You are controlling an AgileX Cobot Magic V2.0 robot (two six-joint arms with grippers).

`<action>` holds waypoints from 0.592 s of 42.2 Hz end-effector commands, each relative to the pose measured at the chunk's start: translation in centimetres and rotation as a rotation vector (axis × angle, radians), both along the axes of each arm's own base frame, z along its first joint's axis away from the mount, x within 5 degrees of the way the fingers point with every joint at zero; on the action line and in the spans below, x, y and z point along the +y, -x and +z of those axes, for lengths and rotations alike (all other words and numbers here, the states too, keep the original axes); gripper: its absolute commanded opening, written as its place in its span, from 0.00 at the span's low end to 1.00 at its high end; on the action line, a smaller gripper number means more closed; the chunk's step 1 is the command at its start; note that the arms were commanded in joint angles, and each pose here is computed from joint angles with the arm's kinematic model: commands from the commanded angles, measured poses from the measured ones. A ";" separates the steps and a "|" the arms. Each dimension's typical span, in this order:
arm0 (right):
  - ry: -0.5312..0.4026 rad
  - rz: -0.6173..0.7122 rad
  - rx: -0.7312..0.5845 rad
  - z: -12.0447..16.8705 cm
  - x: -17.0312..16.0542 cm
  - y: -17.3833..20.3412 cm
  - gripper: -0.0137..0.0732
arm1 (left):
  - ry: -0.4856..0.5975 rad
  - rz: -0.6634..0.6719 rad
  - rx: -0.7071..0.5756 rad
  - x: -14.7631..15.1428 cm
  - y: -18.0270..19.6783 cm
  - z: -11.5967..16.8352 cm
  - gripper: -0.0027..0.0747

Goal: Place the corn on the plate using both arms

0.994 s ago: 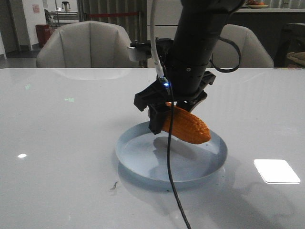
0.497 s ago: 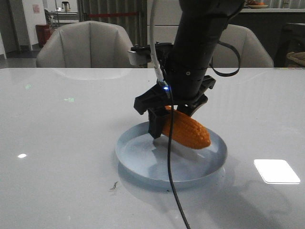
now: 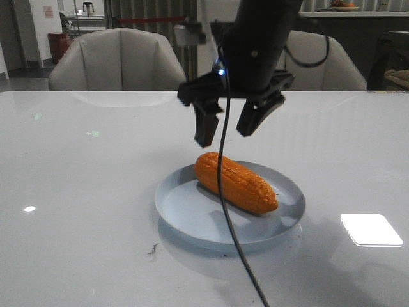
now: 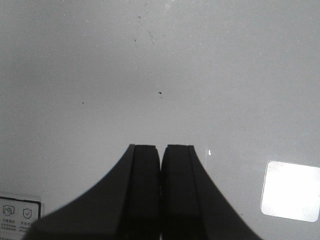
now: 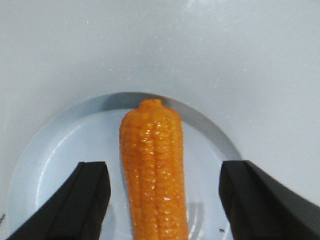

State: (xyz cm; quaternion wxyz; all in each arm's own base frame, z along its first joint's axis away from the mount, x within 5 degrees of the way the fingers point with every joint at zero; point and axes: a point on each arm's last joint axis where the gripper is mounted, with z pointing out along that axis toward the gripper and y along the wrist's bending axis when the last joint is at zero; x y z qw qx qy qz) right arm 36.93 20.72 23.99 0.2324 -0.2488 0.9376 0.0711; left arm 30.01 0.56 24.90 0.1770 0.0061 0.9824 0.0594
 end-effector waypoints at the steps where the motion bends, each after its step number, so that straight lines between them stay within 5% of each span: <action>1: -0.092 -0.080 -0.142 6.9 -2.8 0.5 0.81 | 0.008 0.007 -0.098 0.0 0.0 2.1 0.15; 13: -0.097 -0.339 -0.200 12.8 -13.7 2.6 0.81 | 0.008 0.006 -0.104 0.0 -0.1 2.1 0.15; 25: -0.049 -0.558 -0.173 10.1 -21.8 7.9 0.81 | 0.010 0.004 -0.120 0.0 -0.2 2.2 0.15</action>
